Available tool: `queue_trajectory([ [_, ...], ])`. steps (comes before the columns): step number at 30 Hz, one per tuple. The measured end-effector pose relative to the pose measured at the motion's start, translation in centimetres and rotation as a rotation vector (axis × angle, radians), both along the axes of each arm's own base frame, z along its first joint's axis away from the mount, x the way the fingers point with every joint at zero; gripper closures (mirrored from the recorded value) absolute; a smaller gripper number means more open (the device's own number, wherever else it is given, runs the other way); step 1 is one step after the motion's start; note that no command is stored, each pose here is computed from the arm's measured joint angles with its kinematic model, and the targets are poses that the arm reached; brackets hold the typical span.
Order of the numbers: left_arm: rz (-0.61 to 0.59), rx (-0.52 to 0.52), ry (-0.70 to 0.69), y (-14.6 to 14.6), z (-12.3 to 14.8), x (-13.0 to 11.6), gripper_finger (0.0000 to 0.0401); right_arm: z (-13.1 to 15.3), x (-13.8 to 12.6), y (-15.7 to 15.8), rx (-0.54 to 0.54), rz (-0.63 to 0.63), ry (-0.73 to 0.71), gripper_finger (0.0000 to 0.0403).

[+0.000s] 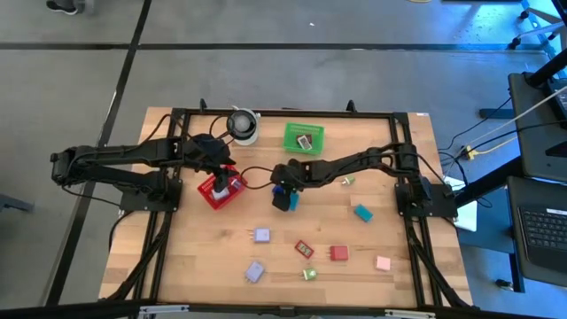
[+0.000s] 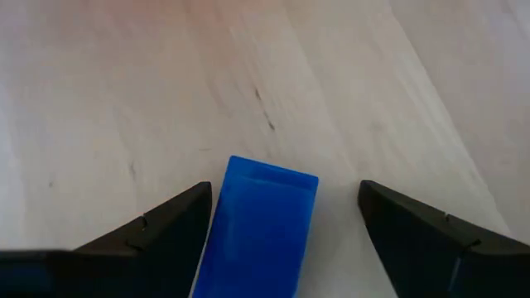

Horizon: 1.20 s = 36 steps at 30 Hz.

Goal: Pick & Place Office items
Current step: Put the blue digital clock into the green bin

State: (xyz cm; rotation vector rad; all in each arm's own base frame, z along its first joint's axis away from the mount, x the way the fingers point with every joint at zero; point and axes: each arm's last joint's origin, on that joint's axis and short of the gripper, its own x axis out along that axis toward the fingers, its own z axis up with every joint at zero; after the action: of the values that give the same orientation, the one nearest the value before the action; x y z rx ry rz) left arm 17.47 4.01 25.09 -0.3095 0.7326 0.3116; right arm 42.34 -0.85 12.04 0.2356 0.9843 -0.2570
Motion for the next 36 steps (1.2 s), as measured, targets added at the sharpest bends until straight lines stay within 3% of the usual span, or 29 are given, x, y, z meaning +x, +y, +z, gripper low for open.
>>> queue_trajectory([
  [12, -0.011, 0.014, 0.004, 0.0, 0.0, 0.0, 0.0226, 0.0, -0.1, -0.1, 0.050, -0.097, -0.002, 0.0250],
  [23, -0.010, 0.015, 0.004, 0.0, 0.0, 0.0, 0.0230, 0.7, -0.3, -0.6, 0.127, -0.173, -0.015, 0.0250],
  [29, -0.010, 0.015, 0.004, 0.0, 0.0, 0.0, 0.0232, 6.2, -1.0, -3.2, 0.062, -0.309, -0.186, 0.0250],
  [36, 0.026, 0.049, 0.008, 0.2, 0.0, 0.0, 0.0232, 15.3, -2.6, -5.6, -0.097, -0.365, -0.558, 0.0250],
])
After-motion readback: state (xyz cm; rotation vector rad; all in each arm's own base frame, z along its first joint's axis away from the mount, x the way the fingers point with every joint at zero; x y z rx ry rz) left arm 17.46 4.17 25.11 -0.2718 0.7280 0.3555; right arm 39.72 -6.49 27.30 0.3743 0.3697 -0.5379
